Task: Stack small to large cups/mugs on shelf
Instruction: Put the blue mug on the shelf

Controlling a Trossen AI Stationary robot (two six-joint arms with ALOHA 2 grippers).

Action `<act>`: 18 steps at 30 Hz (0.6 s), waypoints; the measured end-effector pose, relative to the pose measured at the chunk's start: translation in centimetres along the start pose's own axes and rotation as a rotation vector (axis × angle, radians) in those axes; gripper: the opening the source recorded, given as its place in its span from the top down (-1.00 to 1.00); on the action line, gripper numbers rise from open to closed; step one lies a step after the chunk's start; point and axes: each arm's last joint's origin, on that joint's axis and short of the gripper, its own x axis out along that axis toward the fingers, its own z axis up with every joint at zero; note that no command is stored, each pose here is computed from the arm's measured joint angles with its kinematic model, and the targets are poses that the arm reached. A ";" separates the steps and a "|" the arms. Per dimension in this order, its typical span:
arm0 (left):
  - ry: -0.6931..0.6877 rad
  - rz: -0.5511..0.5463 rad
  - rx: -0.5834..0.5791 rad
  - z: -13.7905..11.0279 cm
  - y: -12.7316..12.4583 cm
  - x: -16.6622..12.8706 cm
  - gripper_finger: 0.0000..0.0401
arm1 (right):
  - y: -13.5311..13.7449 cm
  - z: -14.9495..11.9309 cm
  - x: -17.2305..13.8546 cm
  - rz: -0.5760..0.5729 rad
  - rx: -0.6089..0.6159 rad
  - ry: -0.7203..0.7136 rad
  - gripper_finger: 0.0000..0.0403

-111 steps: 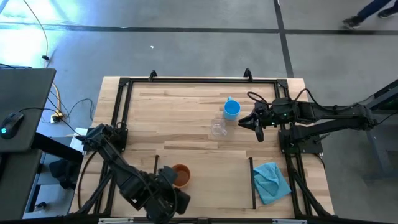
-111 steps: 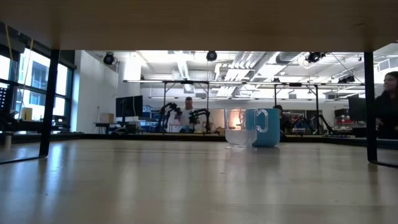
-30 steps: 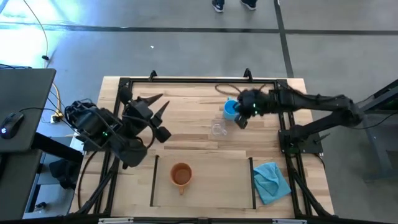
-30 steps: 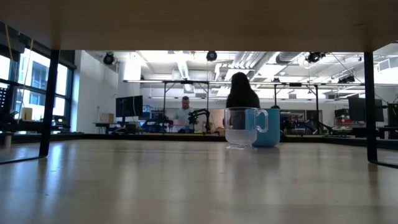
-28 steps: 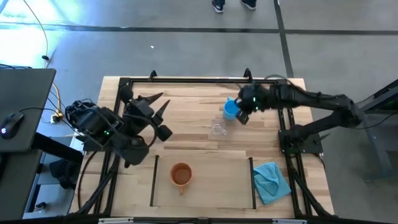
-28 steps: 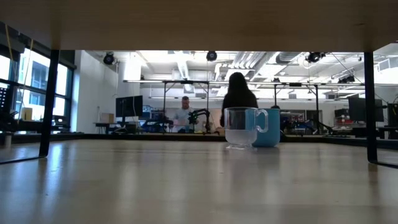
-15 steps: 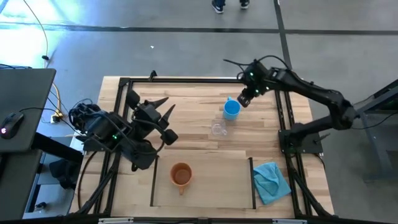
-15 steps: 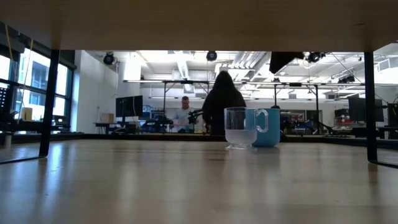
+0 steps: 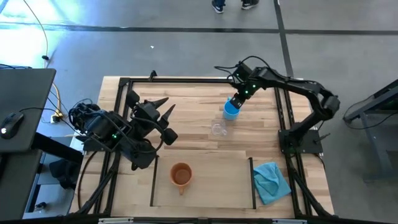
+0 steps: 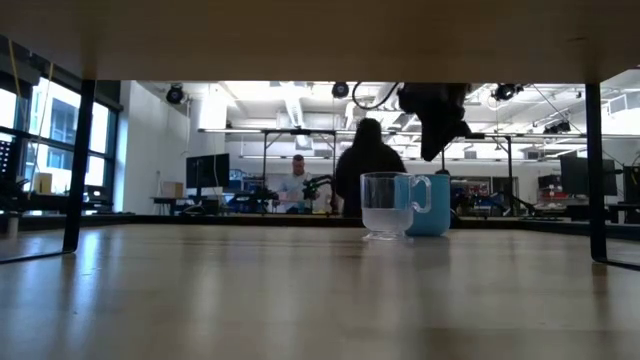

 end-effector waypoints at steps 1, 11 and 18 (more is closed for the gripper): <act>0.001 -0.001 0.000 0.0 0.0 0.0 0.38 | 0.0 0.0 0.2 0.000 -0.001 0.008 0.67; 0.009 -0.003 -0.005 -0.4 -0.3 0.1 0.38 | -0.5 0.2 0.4 -0.076 -0.043 0.000 0.67; 0.018 0.007 0.027 -1.5 -1.4 0.4 0.38 | -0.4 0.3 0.4 -0.075 -0.105 -0.003 0.67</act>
